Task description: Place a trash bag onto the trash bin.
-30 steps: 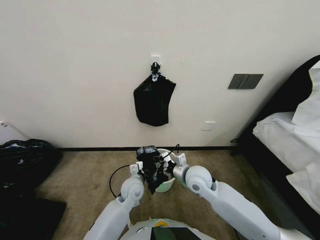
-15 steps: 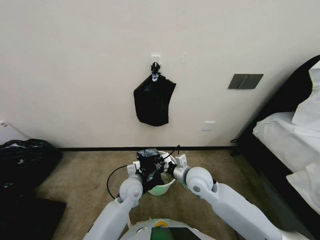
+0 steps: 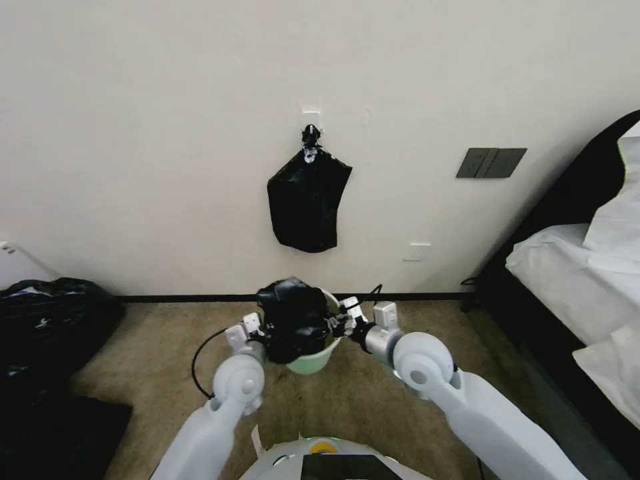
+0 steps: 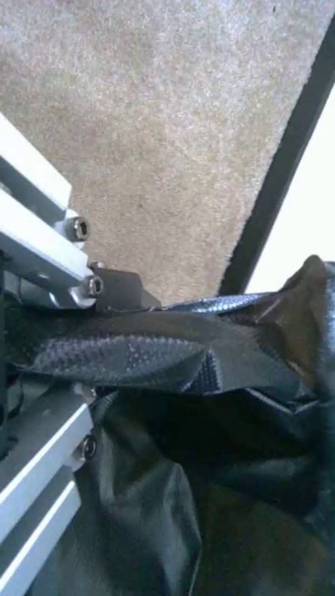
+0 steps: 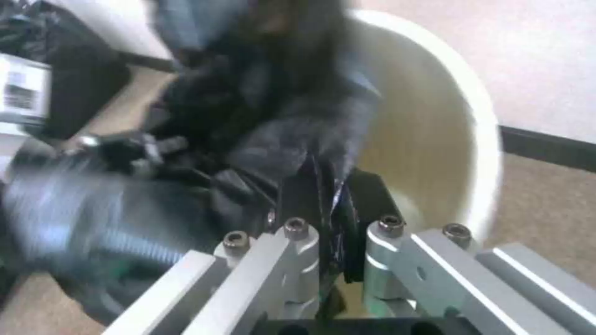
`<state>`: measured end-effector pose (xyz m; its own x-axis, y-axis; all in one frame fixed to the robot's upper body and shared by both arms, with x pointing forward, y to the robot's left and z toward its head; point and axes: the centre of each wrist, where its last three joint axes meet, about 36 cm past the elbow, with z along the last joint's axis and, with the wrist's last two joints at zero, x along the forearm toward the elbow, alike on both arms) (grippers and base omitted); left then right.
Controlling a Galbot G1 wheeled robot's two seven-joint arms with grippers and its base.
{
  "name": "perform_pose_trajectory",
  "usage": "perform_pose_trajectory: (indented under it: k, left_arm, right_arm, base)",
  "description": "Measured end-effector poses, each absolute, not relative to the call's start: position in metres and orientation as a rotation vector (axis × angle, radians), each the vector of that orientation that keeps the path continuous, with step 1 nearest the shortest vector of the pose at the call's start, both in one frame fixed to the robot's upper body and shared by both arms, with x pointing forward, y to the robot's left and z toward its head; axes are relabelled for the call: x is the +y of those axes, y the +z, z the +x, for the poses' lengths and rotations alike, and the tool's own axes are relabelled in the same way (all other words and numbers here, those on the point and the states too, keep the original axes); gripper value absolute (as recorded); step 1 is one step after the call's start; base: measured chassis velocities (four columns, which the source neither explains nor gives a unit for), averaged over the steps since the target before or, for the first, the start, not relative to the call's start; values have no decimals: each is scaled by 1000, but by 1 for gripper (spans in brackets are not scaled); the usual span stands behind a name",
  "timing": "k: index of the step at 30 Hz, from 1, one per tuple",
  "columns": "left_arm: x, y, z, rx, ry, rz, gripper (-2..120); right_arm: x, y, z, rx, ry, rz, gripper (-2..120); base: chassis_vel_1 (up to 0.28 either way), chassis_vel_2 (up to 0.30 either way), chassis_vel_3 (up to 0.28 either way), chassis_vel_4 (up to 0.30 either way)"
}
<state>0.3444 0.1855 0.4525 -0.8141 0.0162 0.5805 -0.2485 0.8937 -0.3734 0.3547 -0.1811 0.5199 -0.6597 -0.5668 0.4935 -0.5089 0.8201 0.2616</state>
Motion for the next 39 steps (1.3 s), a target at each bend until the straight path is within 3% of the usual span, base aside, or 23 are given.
perform_pose_trajectory:
  k: [27,36,39]
  left_arm:
    - [211,472,308,-2459,569,146,3]
    - [210,476,304,-2467,533,125,3]
    - [213,479,308,-2487,519,122,3]
  right_arm:
    - [-225,518,340,-2443,-161,672,6]
    - [-221,532,320,-2522,-6,755,33]
    - [-225,544,313,-2546,30,810,49]
  base:
    - [0,0,0,0]
    - [0,0,0,0]
    - [0,0,0,0]
